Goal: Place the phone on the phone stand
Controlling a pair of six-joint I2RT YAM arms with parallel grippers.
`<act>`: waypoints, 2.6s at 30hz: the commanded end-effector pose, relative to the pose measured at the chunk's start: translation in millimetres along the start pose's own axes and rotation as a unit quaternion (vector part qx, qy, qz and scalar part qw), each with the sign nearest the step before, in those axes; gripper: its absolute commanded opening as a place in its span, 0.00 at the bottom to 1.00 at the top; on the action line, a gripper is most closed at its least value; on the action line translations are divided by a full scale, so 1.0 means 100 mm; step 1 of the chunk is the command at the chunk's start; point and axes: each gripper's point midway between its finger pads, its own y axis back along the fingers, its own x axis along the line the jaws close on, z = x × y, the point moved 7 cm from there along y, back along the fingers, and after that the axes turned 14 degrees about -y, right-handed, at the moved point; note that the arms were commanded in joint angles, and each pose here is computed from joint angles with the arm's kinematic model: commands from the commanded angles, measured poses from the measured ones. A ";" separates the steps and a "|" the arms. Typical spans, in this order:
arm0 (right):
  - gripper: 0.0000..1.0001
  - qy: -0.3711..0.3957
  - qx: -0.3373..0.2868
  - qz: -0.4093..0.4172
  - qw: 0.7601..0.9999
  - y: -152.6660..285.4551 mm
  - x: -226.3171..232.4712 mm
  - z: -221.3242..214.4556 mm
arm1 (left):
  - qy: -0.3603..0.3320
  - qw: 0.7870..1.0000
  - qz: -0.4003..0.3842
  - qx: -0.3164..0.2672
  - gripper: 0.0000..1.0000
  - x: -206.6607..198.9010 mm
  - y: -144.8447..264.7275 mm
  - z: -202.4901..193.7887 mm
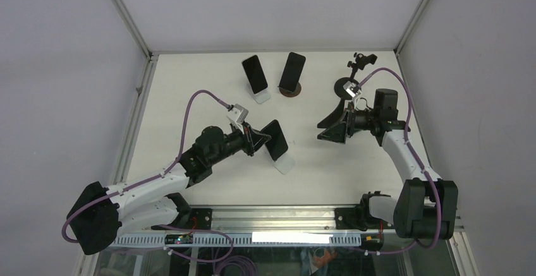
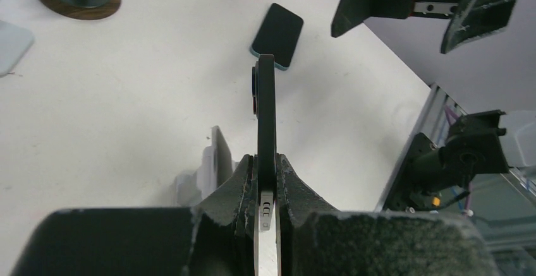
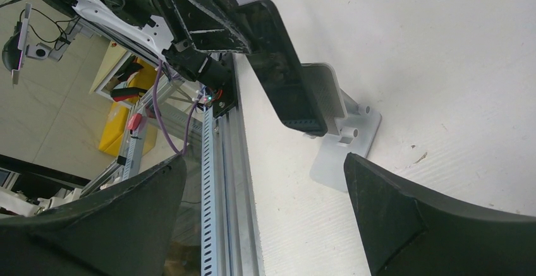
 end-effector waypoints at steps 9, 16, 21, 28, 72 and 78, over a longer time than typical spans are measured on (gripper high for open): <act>0.99 0.033 -0.007 -0.003 0.999 0.03 0.04 0.12 | -0.016 0.998 0.052 -0.040 0.00 0.01 -0.12 0.21; 0.99 0.032 -0.007 -0.003 0.999 0.03 0.04 0.12 | -0.029 0.996 0.072 -0.034 0.00 -0.02 -0.13 0.16; 0.99 0.031 -0.007 -0.002 1.000 0.03 0.04 0.12 | -0.032 0.996 0.072 -0.030 0.00 -0.02 -0.18 0.12; 0.99 0.032 -0.007 -0.002 0.999 0.03 0.04 0.12 | -0.035 0.997 0.072 -0.020 0.00 -0.02 -0.21 0.05; 0.99 0.028 -0.007 -0.002 1.000 0.03 0.03 0.12 | -0.015 0.990 0.143 -0.013 0.75 0.09 0.11 0.22; 0.99 0.028 -0.007 -0.004 1.000 0.03 0.02 0.12 | -0.021 0.990 0.137 -0.016 0.75 0.09 0.17 0.23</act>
